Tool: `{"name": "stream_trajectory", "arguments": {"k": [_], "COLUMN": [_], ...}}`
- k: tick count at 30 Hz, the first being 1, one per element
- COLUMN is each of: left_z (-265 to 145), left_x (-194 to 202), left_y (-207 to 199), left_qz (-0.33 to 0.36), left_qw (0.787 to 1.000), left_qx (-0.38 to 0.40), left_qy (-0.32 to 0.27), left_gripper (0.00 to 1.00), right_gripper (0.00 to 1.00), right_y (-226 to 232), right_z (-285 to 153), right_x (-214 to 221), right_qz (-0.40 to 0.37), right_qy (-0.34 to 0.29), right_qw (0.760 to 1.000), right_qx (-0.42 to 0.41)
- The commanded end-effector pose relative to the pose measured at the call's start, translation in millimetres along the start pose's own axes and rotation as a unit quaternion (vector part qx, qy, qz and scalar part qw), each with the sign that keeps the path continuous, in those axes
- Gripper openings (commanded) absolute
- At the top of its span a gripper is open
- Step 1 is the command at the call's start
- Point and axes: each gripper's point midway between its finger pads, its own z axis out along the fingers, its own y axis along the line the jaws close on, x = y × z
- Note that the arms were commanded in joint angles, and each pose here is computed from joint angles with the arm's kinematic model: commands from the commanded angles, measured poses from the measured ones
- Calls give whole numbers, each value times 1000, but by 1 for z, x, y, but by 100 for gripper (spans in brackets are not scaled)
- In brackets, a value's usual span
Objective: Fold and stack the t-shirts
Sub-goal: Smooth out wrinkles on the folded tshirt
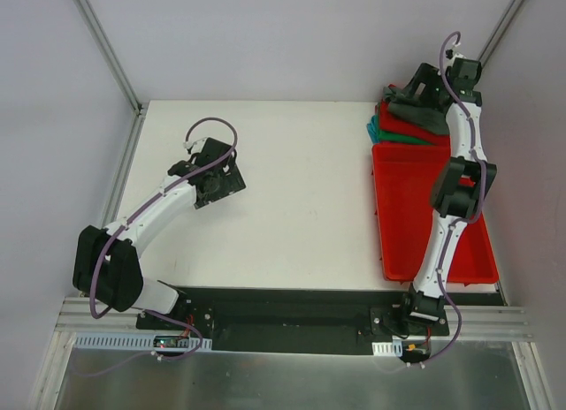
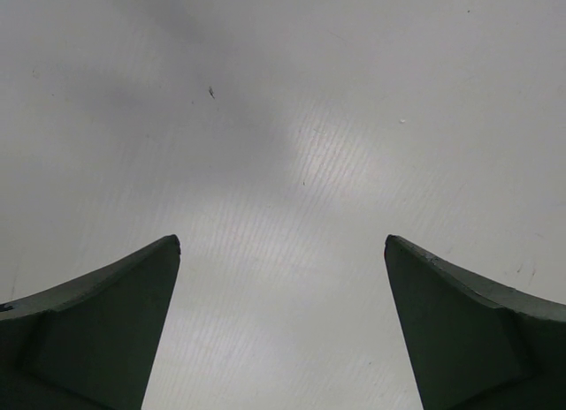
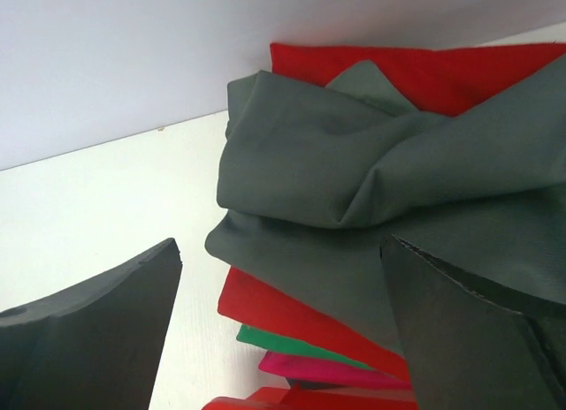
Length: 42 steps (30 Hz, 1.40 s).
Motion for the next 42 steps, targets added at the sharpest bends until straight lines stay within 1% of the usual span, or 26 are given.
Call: {"name": "stream_trajectory", "arguments": {"k": [1,5,11,15,18,20,23,25,27,28,30,31,33,35,37,40,42], "left_z": [-1,5,9,11,14,16,20,24,28,30,30,31,30,30,30,32,33], "left_x": [-8,-6,-8,-10,-10,-11,-13,-15,-16,-17,-19,-18,-17,-13,-10,-6,-3], "left_y": [-1,-3,-6,-6,-5,-7,-9,-10,-10,-10,-9,-8,-6,-2,0,-1,-1], "left_qz": [4,6,7,7,6,8,10,12,14,16,15,14,16,15,12,9,9], "left_qw": [1000,1000,1000,1000,1000,1000,1000,999,999,999,999,999,999,999,999,999,998], "left_qx": [-2,-3,-6,-8,-12,-12,-15,-17,-20,-21,-24,-24,-27,-30,-33,-30,-29], "left_qy": [3,13,17,17,19,21,24,25,28,29,30,32,31,34,37,45,50], "left_gripper": [99,99,99,99,99,99,99,99,99,99,99,99,99,99,99,99,99], "right_gripper": [96,96,96,96,96,96,96,96,96,96,96,96,96,96,96,96,96], "right_y": [17,11,-1,3,0,-1,-3,-8,-14,-19,-22,-21,-19,-17,-10,15,40], "right_z": [2,13,37,43,51,57,70,78,82,83,83,79,67,53,43,38,30], "right_x": [-14,-5,-8,3,3,-1,-21,-49,-78,-91,-108,-117,-132,-141,-145,-140,-127], "right_qz": [13,15,25,32,18,26,42,45,62,83,109,107,87,67,51,8,-38], "right_qy": [-27,-21,-42,-31,-44,-59,-120,-191,-267,-310,-377,-399,-421,-427,-418,-363,-304], "right_qw": [999,1000,999,999,999,998,992,980,961,946,919,910,902,900,905,932,952], "right_qx": [-22,-17,-8,-21,-3,-1,2,17,35,40,33,39,48,57,53,16,-26]}}
